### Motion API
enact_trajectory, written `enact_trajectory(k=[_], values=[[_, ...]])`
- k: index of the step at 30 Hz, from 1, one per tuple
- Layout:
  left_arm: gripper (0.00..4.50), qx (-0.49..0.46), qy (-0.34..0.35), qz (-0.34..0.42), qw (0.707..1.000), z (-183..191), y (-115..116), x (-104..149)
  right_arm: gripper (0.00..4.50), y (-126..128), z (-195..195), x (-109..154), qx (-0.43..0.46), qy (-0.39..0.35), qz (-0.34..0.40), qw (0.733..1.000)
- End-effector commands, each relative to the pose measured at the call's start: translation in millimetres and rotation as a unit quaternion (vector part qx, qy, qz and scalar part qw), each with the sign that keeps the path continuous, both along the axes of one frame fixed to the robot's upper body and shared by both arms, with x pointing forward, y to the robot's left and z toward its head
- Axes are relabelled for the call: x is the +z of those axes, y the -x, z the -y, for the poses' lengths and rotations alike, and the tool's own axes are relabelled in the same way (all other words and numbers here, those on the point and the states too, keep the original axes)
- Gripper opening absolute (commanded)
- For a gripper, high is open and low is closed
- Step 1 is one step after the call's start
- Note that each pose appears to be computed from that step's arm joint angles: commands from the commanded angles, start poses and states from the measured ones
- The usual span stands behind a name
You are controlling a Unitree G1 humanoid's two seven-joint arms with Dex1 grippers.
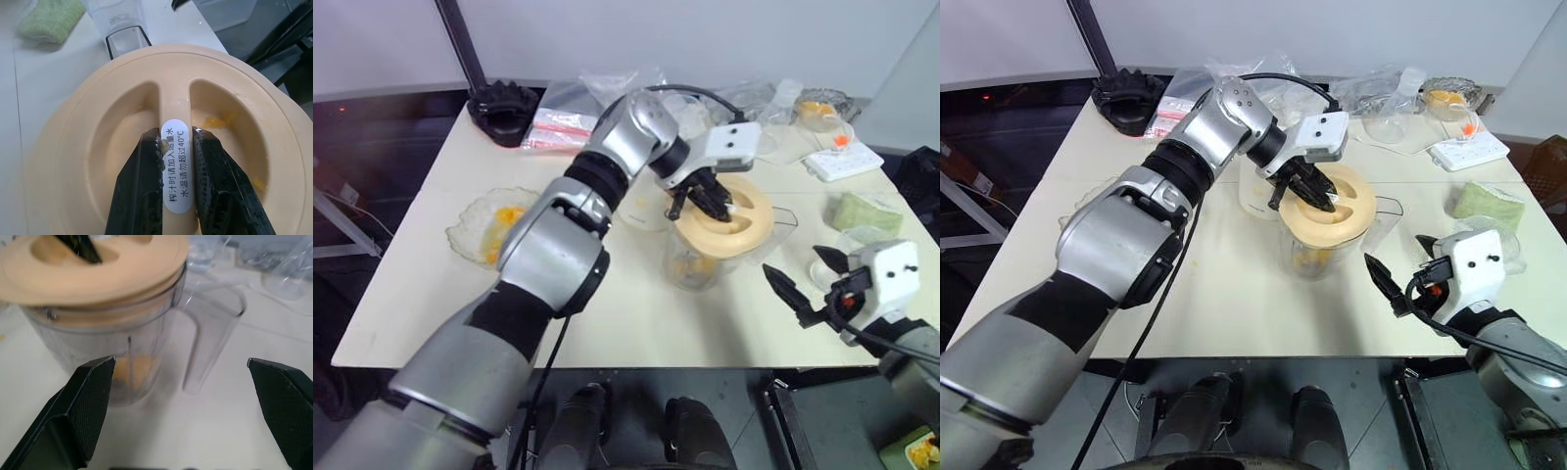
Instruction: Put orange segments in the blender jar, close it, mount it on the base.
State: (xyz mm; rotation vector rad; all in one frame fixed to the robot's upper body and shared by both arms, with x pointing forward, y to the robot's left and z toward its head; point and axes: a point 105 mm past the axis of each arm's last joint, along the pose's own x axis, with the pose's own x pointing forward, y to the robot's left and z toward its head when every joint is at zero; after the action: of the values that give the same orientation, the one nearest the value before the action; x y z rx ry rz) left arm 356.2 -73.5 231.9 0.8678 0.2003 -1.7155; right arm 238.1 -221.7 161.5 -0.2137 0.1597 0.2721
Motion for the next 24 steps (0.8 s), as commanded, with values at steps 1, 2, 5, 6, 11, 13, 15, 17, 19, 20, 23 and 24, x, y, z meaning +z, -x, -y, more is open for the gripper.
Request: enact_trajectory(k=[1, 2, 5, 6, 11, 13, 15, 17, 19, 20, 23, 24], values=[[0.27, 0.009, -0.019, -0.007, 1.0, 0.8, -0.9, -18.7, 4.5, -17.7, 1.8, -10.7, -0.015, 0.046, 0.001, 0.999], [0.27, 0.012, -0.018, -0.006, 1.0, 1.3, -1.4, -19.1, 4.5, -22.4, 1.5, -13.2, -0.017, 0.051, -0.001, 0.999], [0.27, 0.015, -0.018, 0.01, 1.0, 5.9, -2.2, -19.8, 4.5, -48.8, -1.4, -17.3, -0.024, 0.038, 0.013, 0.999], [0.27, 0.011, -0.019, 0.01, 1.0, 7.0, -1.0, -20.0, 4.5, -55.3, 0.5, -18.8, -0.028, 0.041, 0.017, 0.999], [0.27, -0.004, -0.023, 0.016, 1.0, 10.1, 2.2, -20.9, 4.5, -68.1, 13.0, -18.2, -0.039, 0.035, 0.028, 0.998], [0.27, -0.008, -0.024, 0.017, 1.0, 11.0, 3.3, -21.1, 4.5, -70.8, 18.1, -19.5, -0.042, 0.041, 0.026, 0.998], [0.27, -0.013, -0.026, 0.02, 0.999, 11.2, 4.0, -22.2, 4.5, -75.7, 24.9, -21.1, -0.052, 0.039, 0.029, 0.997], [0.27, -0.016, -0.027, 0.019, 0.999, 11.3, 4.8, -22.7, 4.5, -83.5, 30.7, -24.6, -0.064, 0.032, 0.033, 0.997], [0.27, -0.017, -0.026, 0.018, 0.999, 11.0, 4.8, -23.0, 4.5, -89.5, 31.0, -28.5, -0.066, 0.026, 0.033, 0.997], [0.27, -0.017, -0.027, 0.019, 0.999, 10.8, 4.7, -23.5, 4.5, -91.8, 29.2, -30.0, -0.062, 0.018, 0.033, 0.997], [0.27, -0.016, -0.027, 0.018, 0.999, 9.9, 4.4, -24.1, 4.5, -94.9, 23.5, -30.8, -0.051, -0.005, 0.036, 0.998], [0.27, -0.016, -0.027, 0.017, 0.999, 9.4, 4.2, -24.3, 4.25, -95.1, 22.1, -31.3, -0.047, -0.006, 0.036, 0.998]])
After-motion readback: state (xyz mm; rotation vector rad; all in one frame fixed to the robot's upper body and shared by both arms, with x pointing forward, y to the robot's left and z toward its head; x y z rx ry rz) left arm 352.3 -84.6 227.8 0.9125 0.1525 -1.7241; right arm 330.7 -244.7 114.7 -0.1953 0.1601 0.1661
